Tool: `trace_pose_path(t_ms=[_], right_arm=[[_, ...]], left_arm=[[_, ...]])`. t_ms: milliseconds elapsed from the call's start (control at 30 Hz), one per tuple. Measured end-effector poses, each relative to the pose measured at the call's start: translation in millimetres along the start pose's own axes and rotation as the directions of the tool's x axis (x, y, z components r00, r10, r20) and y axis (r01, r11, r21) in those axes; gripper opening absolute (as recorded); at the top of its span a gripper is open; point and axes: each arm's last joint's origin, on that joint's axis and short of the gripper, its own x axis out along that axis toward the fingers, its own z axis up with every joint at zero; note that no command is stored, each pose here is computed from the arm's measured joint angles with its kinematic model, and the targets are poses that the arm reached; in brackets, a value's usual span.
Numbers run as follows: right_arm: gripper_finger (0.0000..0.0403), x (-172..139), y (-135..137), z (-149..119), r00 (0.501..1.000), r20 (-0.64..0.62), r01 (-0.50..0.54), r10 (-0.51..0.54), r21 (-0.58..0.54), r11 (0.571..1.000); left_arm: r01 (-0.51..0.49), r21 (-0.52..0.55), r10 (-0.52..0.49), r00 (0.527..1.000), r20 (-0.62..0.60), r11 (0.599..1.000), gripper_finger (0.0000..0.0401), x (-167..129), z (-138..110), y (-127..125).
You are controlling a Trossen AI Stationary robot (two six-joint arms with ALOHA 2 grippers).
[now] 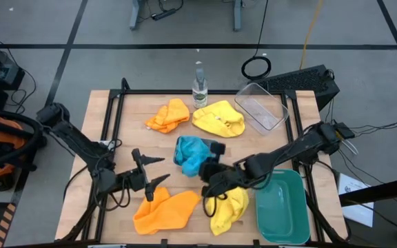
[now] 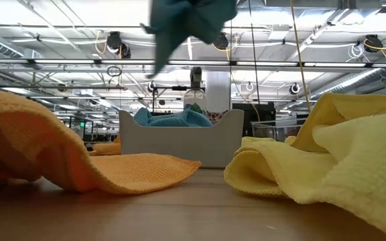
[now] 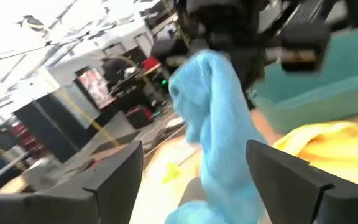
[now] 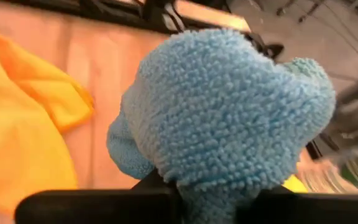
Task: Sort microfiber towel by color & place in baskets
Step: Put the blue towel in the white container
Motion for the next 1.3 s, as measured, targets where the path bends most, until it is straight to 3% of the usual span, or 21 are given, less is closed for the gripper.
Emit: trace_pose_path(t_ms=[267,400,700,900,1300], right_arm=[[0.0038,-6.6,-46.7,-16.3,0.969,-0.228,0.092,-0.093,-0.017,0.996],[0.0044,8.0,-57.3,-18.6,0.958,-0.286,0.052,-0.040,0.038,0.998],[0.0042,72.0,-47.1,-43.9,0.901,-0.434,0.026,-0.018,0.011,1.000],[0.0044,110.9,-37.4,-52.4,0.911,-0.411,-0.041,0.045,0.016,0.999],[0.0045,156.8,-33.7,-80.1,0.871,-0.485,-0.069,0.085,0.052,0.996]], left_arm=[[-0.009,0.008,0.009,1.000,-0.024,1.000,0.0290,-1.1,-5.7,0.5],[-0.009,0.008,0.010,1.000,-0.024,1.000,0.0290,-1.1,-5.8,0.5],[-0.002,0.012,0.003,0.999,-0.037,1.000,0.0290,-1.2,-8.3,-0.9],[0.004,0.014,-0.003,0.999,-0.048,1.000,0.0290,-1.3,-10.3,-1.9],[0.015,0.010,-0.015,0.999,-0.045,1.000,0.0290,-1.3,-10.5,-2.3]])
